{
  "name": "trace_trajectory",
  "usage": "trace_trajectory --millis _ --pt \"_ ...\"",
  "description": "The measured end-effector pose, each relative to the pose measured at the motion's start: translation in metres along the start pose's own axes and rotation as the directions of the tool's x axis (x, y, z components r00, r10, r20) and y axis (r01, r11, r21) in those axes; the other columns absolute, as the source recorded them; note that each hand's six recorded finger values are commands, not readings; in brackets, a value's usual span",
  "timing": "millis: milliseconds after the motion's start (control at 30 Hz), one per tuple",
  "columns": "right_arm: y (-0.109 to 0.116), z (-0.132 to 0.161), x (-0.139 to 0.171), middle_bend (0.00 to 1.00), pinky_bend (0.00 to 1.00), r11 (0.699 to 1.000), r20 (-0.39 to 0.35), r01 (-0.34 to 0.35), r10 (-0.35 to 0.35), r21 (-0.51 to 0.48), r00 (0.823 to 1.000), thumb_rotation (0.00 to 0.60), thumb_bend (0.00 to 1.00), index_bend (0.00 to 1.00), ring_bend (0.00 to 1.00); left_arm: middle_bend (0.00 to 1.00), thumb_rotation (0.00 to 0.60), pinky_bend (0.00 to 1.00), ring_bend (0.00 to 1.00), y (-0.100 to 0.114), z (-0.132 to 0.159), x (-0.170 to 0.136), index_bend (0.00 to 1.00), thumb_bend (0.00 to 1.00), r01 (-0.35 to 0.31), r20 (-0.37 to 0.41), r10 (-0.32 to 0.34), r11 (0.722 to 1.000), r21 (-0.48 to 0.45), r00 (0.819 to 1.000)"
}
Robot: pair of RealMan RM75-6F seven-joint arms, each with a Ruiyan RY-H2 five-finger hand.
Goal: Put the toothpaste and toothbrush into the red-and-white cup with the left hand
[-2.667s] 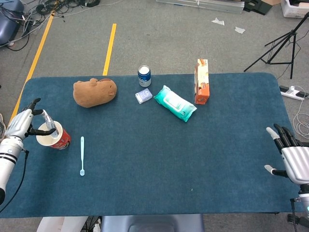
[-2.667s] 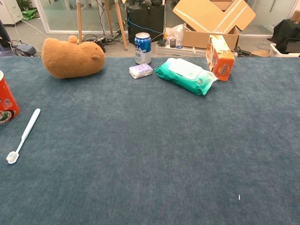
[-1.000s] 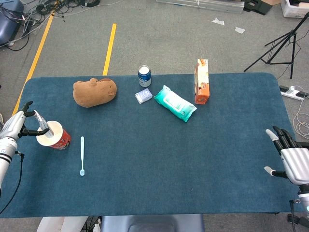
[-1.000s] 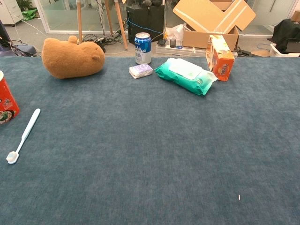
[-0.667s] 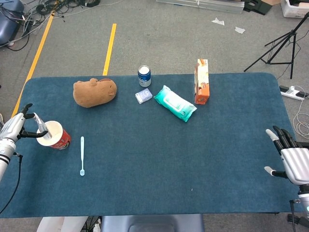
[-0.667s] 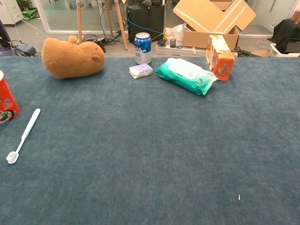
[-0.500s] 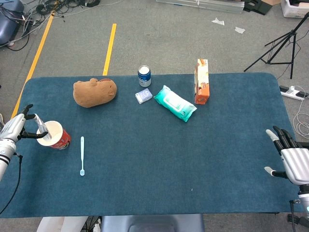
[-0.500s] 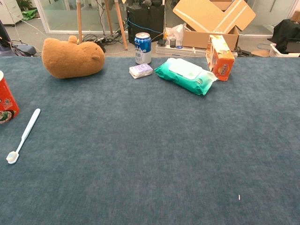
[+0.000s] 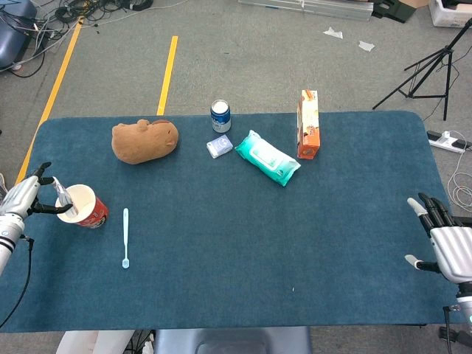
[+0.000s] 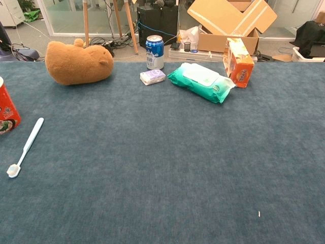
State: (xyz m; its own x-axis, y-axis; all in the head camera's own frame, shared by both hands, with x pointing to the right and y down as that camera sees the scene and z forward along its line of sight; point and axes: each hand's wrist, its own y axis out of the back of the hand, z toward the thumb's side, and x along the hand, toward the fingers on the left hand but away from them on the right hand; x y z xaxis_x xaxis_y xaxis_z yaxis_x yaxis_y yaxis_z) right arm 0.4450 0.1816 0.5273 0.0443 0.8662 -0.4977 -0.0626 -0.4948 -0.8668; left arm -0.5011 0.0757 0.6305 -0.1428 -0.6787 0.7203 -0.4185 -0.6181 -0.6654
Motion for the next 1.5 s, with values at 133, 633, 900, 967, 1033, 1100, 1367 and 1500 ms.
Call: trace_trajectory --millis 133,633,900,967,1033,1100,1367,1500 --pt "0.0 0.0 0.0 0.0 0.32 1.0 0.0 0.0 0.0 -0.001 1.0 0.6 0.0 0.0 0.0 0.0 0.6 0.0 0.0 -0.002 -0.001 0.001 0.69 0.42 0.006 -0.006 -0.006 1.0 0.01 1.0" --pt "-0.002 -0.004 0.002 0.0 0.32 1.0 0.007 -0.003 0.003 -0.008 1.0 0.6 0.0 0.0 0.0 0.0 0.6 0.0 0.0 -0.012 -0.004 0.004 0.69 0.42 0.031 -0.023 -0.03 0.998 0.06 0.999" --pt "-0.002 -0.006 0.002 0.0 0.32 1.0 0.011 -0.004 0.004 -0.014 1.0 0.6 0.0 0.0 0.0 0.0 0.6 0.0 0.0 -0.019 -0.002 0.007 0.69 0.42 0.043 -0.028 -0.04 0.996 0.084 0.999" --pt "-0.003 -0.006 0.002 0.0 0.32 1.0 0.011 -0.005 0.005 -0.016 1.0 0.6 0.0 0.0 0.0 0.0 0.6 0.0 0.0 -0.02 -0.001 0.007 0.69 0.42 0.045 -0.028 -0.043 0.995 0.088 0.999" --pt "-0.003 -0.007 0.002 0.0 0.32 1.0 0.012 -0.006 0.006 -0.016 1.0 0.6 0.0 0.0 0.0 0.0 0.6 0.0 0.0 -0.022 -0.001 0.008 0.69 0.42 0.05 -0.03 -0.047 0.994 0.093 0.998" --pt "-0.003 -0.008 0.002 0.0 0.32 1.0 0.013 -0.006 0.006 -0.018 1.0 0.6 0.0 0.0 0.0 0.0 0.6 0.0 0.0 -0.024 0.0 0.009 0.69 0.42 0.054 -0.031 -0.051 0.994 0.097 0.998" --pt "-0.003 -0.01 0.003 0.0 0.32 1.0 0.018 -0.006 0.007 -0.025 1.0 0.6 0.0 0.0 0.0 0.0 0.6 0.0 0.0 -0.03 0.003 0.012 0.69 0.42 0.065 -0.035 -0.062 0.992 0.107 0.997" --pt "-0.004 -0.012 0.004 0.0 0.32 1.0 0.02 -0.005 0.006 -0.028 1.0 0.6 0.0 0.0 0.0 0.0 0.6 0.0 0.0 -0.033 0.004 0.013 0.68 0.42 0.071 -0.037 -0.067 0.991 0.113 0.997"
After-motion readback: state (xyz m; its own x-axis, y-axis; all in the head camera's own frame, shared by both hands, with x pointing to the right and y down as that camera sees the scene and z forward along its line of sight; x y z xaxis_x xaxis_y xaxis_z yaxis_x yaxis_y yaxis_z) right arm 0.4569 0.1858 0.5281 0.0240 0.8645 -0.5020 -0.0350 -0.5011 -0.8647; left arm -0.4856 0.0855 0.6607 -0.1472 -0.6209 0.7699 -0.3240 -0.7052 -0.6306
